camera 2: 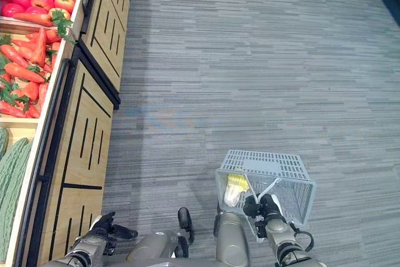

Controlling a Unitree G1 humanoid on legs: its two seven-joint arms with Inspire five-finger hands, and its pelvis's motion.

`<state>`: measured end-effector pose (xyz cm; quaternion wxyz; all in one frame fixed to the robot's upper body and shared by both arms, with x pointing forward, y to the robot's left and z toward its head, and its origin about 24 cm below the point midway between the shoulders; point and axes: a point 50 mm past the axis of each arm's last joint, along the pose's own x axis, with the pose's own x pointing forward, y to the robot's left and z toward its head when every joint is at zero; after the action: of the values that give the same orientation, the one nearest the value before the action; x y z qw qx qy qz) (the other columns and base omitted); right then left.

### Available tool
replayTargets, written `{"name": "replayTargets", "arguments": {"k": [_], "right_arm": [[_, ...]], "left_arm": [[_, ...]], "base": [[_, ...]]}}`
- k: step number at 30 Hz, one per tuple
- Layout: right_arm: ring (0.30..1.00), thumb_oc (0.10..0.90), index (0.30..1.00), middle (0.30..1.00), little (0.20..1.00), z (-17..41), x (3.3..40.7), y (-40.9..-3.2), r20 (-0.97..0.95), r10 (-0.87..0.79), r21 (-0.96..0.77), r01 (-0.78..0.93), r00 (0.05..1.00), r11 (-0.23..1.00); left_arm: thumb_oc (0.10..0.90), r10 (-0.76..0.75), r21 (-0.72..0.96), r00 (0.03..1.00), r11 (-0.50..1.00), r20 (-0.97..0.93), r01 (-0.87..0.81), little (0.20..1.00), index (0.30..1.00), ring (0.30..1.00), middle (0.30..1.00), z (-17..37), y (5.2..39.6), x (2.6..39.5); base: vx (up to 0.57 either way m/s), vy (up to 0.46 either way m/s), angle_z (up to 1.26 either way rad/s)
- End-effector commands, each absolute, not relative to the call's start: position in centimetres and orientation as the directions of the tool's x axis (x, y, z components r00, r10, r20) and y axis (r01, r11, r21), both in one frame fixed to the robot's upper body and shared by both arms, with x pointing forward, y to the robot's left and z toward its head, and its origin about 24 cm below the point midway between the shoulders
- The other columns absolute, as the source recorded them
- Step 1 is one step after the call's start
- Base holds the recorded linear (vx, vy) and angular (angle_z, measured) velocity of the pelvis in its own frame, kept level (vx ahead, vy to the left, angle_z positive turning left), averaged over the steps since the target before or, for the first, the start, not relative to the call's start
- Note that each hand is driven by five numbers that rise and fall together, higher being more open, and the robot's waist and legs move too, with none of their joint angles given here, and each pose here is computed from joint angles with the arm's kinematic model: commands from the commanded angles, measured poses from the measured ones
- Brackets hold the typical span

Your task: Get the vegetables into the basket

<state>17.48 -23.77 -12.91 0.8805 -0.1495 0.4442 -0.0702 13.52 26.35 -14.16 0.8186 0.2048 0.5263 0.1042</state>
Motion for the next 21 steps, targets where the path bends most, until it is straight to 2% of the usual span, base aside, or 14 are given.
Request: {"name": "replayTargets", "arguments": {"k": [1, 7, 10, 14, 16, 21], "right_arm": [[0.300, 0.400, 0.300, 0.300, 0.300, -14.4, 13.4, -25.1, -0.831, -0.296, -0.365, -0.060, 0.472, 0.929], [0.300, 0.400, 0.300, 0.300, 0.300, -14.3, 13.6, -25.0, -0.833, -0.286, -0.373, -0.098, 0.473, 0.923], [0.300, 0.400, 0.300, 0.300, 0.300, -14.3, 13.3, -25.6, -0.834, -0.300, -0.384, -0.096, 0.462, 0.918], [0.300, 0.400, 0.300, 0.300, 0.300, -14.1, 12.7, -26.7, -0.840, -0.314, -0.407, -0.130, 0.442, 0.904], [0.300, 0.400, 0.300, 0.300, 0.300, -14.1, 12.5, -26.9, -0.841, -0.323, -0.407, -0.114, 0.433, 0.906], [0.300, 0.400, 0.300, 0.300, 0.300, -14.3, 12.7, -26.4, -0.842, -0.313, -0.411, -0.149, 0.440, 0.899]], "left_arm": [[0.900, 0.425, 0.478, 0.402, 0.878, -0.811, 0.035, 1.000, 1.000, 1.000, 1.000, -14.2, 27.0, 12.6], [0.900, 0.425, 0.466, 0.382, 0.885, -0.821, 0.019, 1.000, 1.000, 1.000, 1.000, -14.5, 26.6, 12.3], [0.900, 0.412, 0.439, 0.354, 0.898, -0.839, -0.004, 1.000, 1.000, 1.000, 1.000, -14.9, 25.8, 11.9], [0.900, 0.383, 0.412, 0.369, 0.911, -0.847, 0.001, 1.000, 1.000, 1.000, 1.000, -15.1, 24.7, 12.4], [0.900, 0.376, 0.414, 0.370, 0.910, -0.849, 0.027, 1.000, 1.000, 1.000, 1.000, -15.1, 24.5, 12.3], [0.900, 0.373, 0.423, 0.373, 0.904, -0.850, 0.058, 1.000, 1.000, 1.000, 1.000, -15.2, 24.7, 12.1]], "base": [[0.18, -0.090, 0.14], [0.28, -0.175, 0.25], [0.67, -0.566, 0.52], [0.54, -0.586, 1.66], [0.18, -0.021, 1.05], [0.20, 0.299, -0.23]]}}
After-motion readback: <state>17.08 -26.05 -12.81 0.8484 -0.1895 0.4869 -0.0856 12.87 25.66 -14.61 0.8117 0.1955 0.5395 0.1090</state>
